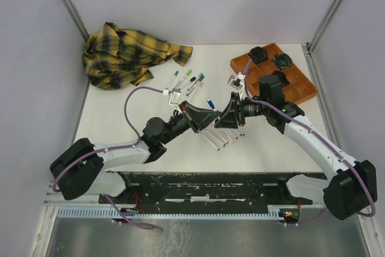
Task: Open the pen caps
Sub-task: Pick up the pen from the center of the board, then open the pen cap from the pen.
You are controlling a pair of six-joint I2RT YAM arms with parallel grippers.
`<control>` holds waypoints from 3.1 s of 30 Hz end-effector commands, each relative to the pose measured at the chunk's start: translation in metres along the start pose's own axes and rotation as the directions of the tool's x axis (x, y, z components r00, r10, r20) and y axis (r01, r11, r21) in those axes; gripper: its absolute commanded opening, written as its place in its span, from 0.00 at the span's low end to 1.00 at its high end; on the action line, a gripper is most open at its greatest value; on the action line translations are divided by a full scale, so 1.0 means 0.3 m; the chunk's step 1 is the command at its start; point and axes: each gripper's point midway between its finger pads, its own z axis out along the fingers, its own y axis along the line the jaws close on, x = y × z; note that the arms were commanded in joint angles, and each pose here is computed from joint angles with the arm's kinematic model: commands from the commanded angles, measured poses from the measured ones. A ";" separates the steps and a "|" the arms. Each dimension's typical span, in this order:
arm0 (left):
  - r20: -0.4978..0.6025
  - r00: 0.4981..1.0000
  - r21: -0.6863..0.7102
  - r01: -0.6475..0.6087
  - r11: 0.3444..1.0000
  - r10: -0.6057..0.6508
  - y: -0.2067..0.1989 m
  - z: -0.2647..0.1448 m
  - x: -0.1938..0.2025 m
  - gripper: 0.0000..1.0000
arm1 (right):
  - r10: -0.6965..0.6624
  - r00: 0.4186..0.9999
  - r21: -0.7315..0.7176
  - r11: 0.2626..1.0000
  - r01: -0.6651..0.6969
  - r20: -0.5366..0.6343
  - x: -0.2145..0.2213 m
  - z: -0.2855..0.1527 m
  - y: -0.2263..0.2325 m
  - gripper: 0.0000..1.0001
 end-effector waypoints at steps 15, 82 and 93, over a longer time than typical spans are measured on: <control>0.092 0.995 0.038 0.034 0.999 -0.038 -0.050 -0.012 -0.069 0.39 | -0.062 0.998 -0.039 0.997 0.063 0.027 -0.048 0.000 0.031 0.00; 0.532 0.830 -0.020 -0.185 0.983 0.167 -0.041 -0.009 -0.902 0.03 | -0.082 0.991 0.036 0.996 0.086 -0.101 0.032 -0.003 -0.056 0.00; 0.294 0.953 -0.240 0.006 0.971 0.067 0.248 -0.106 -0.581 0.03 | 0.140 0.887 0.725 0.639 0.258 -0.440 0.179 -0.268 -0.581 0.02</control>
